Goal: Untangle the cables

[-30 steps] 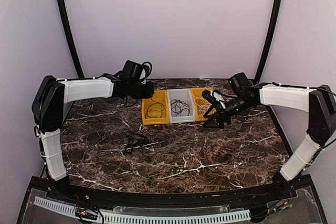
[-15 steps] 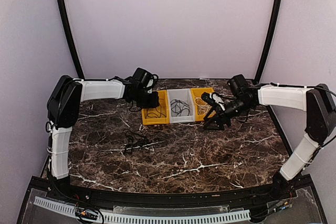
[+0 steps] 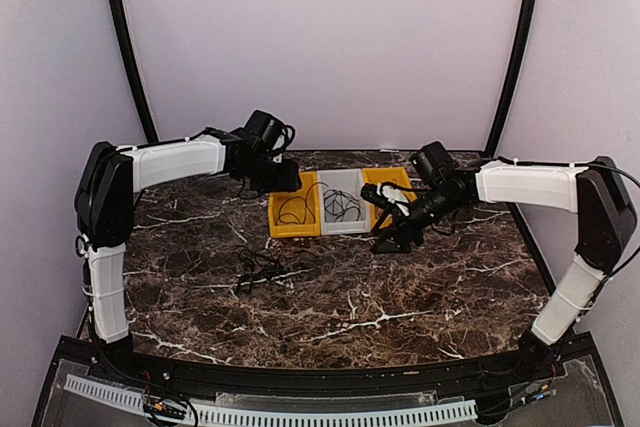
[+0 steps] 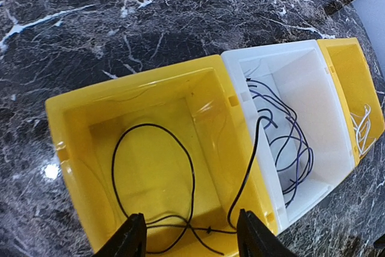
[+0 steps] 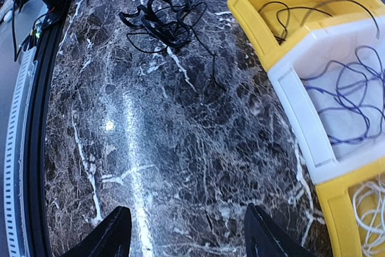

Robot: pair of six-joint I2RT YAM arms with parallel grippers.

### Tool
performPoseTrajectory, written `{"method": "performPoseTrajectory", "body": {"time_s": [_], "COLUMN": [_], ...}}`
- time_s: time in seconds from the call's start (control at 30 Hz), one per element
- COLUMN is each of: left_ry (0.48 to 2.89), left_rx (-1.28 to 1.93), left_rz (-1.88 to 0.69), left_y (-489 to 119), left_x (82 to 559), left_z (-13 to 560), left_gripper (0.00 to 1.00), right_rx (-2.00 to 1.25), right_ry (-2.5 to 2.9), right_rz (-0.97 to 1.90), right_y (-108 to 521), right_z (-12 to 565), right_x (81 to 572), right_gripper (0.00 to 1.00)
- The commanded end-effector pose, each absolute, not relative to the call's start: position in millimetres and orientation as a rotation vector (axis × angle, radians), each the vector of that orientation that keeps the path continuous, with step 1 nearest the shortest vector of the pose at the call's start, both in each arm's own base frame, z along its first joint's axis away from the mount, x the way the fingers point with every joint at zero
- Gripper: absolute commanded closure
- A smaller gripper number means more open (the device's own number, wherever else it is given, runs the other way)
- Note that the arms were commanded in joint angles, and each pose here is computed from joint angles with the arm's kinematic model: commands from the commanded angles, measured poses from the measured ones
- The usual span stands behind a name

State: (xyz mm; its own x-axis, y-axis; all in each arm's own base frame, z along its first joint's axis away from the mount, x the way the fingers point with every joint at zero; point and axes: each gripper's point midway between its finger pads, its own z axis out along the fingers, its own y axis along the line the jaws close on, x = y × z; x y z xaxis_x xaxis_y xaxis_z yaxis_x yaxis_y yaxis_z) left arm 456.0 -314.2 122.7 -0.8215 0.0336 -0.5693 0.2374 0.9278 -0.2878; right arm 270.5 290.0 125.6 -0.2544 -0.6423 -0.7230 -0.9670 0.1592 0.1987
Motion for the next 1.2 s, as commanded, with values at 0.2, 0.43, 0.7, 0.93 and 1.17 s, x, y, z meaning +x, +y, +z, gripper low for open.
{"method": "performPoseTrajectory", "body": {"time_s": [0.2, 0.43, 0.7, 0.93, 1.17], "left_ry": [2.327, 2.376, 2.435, 2.451, 2.459], "left_rx": [0.281, 0.350, 0.360, 0.364, 0.344], "left_rz": [-0.613, -0.648, -0.655, -0.687, -0.702], "left_y": [-309.3, -333.4, -341.9, -348.9, -348.6], "left_x": [430.5, 447.1, 453.5, 457.1, 462.5], "left_z": [196.4, 162.1, 123.5, 108.1, 98.7], "left_gripper": [0.47, 0.48, 0.61, 0.68, 0.81], "right_rx": [-1.657, -1.660, -1.654, -1.666, -1.670], "right_ry": [1.958, 1.941, 1.937, 1.949, 1.953], "right_rz": [0.826, 0.824, 0.806, 0.814, 0.809], "right_y": [349.2, 341.6, 330.6, 329.9, 327.6], "right_z": [118.2, 127.3, 124.4, 118.4, 114.0], "right_x": [273.6, 264.0, 254.8, 252.2, 250.6], "right_gripper": [0.35, 0.36, 0.35, 0.35, 0.35]}}
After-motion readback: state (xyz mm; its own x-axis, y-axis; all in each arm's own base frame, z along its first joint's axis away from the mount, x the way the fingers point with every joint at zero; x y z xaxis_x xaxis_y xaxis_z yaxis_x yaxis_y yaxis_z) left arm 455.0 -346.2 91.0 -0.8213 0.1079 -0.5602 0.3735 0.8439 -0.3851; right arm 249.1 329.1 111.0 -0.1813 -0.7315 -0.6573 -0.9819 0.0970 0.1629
